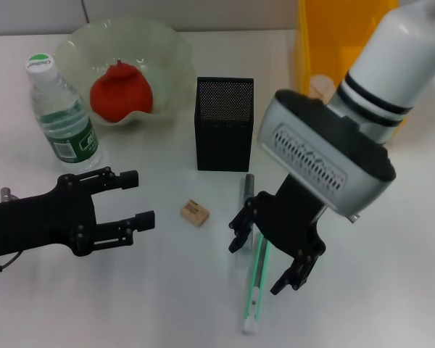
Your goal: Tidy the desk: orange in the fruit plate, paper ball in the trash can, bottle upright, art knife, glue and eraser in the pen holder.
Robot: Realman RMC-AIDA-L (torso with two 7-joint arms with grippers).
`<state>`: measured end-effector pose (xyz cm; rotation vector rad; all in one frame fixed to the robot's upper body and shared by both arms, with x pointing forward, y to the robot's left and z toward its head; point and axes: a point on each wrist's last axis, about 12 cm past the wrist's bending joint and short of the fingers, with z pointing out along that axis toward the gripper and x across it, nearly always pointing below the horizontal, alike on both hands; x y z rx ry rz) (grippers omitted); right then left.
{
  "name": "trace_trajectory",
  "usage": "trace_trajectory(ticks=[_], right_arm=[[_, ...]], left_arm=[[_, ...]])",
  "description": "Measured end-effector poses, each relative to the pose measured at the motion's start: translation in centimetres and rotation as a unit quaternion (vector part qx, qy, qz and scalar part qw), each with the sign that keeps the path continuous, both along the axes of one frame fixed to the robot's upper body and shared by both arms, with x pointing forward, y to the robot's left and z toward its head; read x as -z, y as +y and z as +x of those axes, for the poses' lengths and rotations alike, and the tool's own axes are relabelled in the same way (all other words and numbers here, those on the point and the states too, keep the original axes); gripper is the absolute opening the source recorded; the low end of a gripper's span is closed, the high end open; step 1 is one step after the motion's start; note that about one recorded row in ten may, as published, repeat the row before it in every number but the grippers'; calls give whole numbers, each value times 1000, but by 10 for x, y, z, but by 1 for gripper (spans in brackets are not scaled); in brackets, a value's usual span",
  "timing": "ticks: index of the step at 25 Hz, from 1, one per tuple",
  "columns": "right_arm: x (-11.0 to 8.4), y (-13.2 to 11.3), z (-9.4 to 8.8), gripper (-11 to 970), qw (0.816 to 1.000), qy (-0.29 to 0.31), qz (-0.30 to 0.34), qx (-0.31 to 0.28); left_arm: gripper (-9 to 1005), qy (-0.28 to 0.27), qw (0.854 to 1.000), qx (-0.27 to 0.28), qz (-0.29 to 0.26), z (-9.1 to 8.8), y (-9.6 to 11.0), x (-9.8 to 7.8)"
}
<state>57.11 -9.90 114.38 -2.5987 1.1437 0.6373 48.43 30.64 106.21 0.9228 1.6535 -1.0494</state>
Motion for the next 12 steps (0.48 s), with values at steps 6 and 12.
trace_trajectory(ticks=[6,12], right_arm=[[2,16,-7,788,997,-33,-22,-65],[6,28,-15,781,993,-53,-24,-104]], left_arm=[[773,1,1000,-3,-4,-1,-1,1],[773,-1,1000,-5,-9,-2,-2,1]])
